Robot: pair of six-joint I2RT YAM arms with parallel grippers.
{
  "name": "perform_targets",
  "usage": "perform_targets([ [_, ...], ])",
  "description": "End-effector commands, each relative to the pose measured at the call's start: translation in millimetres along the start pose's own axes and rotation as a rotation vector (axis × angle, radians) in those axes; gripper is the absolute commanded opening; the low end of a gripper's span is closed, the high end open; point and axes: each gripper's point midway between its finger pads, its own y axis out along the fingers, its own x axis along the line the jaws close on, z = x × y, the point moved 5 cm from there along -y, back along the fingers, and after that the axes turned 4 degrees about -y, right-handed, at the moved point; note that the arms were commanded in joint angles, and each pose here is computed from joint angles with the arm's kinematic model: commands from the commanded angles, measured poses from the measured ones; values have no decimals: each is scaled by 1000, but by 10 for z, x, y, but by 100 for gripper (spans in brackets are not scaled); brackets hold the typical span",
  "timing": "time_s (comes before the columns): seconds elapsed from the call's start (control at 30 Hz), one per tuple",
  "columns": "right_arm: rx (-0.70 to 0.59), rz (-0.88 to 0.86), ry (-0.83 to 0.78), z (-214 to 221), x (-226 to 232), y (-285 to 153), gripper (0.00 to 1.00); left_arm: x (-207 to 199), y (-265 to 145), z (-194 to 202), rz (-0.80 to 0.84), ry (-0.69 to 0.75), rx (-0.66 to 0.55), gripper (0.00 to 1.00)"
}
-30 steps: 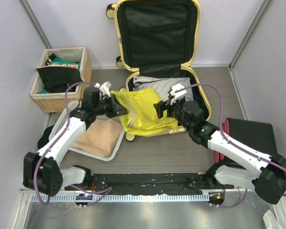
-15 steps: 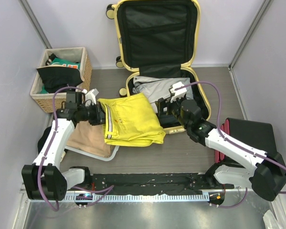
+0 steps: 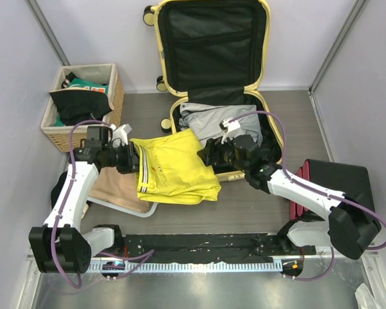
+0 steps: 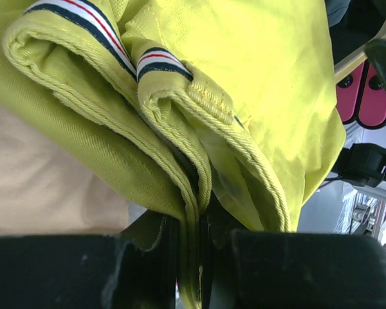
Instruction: Open, take out, and arrange the luggage
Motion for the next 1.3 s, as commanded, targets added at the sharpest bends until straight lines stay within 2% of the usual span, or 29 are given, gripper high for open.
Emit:
perform_targets([
  [0.0,24,-173,137,98,268,28,78,-60,-133,73,-7,-8,27,0],
  [0.2,95,-196,190,318,337,50,73,-48,-144,69,-20,-3,22,0],
  [0.3,102,-209,201,345,385,36,60,-47,-151,57,-28,-1,19,0],
  [0.4,81,-223,224,309,467,-22,25,-25,-167,26,-59,5,6,0],
  [0.43,71,-232,232,297,500,-42,9,-9,-175,16,-76,8,-1,0],
  [0.47,49,-245,248,252,550,-82,3,14,-197,-26,-111,18,-23,0],
  [0.73,82,-298,283,435,1069,-172,1,298,-215,-199,-332,38,-113,0],
  [1.03,122,-379,312,574,1530,-66,1,590,-288,-465,-579,48,-205,0],
  [1.27,152,-447,291,566,1866,98,1,825,-320,-649,-761,81,-169,0],
])
